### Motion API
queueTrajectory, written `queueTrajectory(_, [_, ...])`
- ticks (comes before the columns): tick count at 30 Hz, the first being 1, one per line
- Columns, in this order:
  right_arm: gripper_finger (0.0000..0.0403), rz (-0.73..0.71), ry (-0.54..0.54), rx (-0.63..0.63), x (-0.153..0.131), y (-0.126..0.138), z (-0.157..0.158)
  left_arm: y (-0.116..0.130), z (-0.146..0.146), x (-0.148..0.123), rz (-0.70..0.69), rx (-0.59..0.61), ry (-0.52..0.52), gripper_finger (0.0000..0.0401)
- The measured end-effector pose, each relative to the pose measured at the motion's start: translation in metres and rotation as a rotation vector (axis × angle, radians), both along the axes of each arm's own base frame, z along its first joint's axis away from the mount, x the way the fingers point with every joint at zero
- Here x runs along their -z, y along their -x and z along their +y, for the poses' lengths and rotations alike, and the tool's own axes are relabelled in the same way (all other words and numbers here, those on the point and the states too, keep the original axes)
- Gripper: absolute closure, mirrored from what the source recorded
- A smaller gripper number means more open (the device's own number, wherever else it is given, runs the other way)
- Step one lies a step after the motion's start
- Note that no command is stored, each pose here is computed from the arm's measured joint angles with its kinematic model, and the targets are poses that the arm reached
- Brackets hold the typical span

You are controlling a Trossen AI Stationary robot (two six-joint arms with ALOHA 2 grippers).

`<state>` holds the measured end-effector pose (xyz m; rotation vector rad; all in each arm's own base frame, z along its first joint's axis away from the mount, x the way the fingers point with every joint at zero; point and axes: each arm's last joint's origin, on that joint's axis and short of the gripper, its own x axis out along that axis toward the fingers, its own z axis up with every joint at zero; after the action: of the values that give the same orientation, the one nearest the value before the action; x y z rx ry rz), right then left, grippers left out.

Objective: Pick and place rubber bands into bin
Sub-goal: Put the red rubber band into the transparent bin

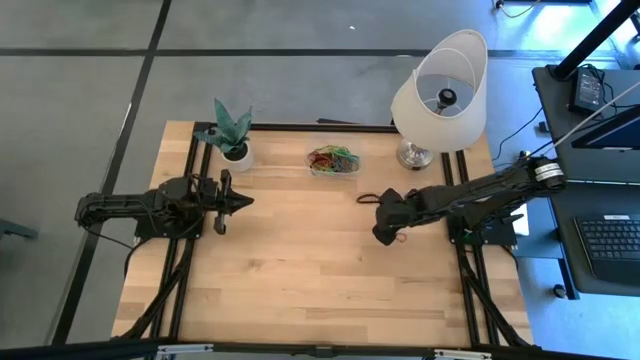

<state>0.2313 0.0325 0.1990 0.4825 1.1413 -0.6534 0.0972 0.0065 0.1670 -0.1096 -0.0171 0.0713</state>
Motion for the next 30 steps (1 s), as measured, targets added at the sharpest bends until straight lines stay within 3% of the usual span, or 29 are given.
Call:
queueTrajectory(5, [0.0225, 0.075, -0.006, -0.001, 0.021, -0.010, 0.002, 0.000, 0.000, 0.000, 0.000, 0.000, 0.000, 0.0397])
queueTrajectory(9, [0.0198, 0.123, -0.088, -0.036, 0.035, -0.017, 0.006, 0.000, 0.000, 0.000, 0.000, 0.000, 0.000, 0.0397])
queueTrajectory(18, [0.0196, 0.233, -0.140, 0.005, 0.065, -0.026, 0.009, 0.000, 0.000, 0.000, 0.001, 0.000, 0.000, 0.0397])
queueTrajectory(22, [0.0240, 0.258, -0.138, 0.007, 0.075, -0.029, 0.010, 0.000, 0.000, 0.000, 0.001, 0.000, 0.000, 0.0399])
queueTrajectory(28, [0.0380, 0.229, -0.140, 0.010, 0.076, -0.032, 0.011, 0.000, 0.000, 0.000, 0.001, 0.000, 0.000, 0.0396])
queueTrajectory(30, [0.0390, 0.217, -0.143, 0.030, 0.075, -0.032, 0.011, 0.000, 0.000, 0.000, 0.001, 0.000, 0.000, 0.0396])
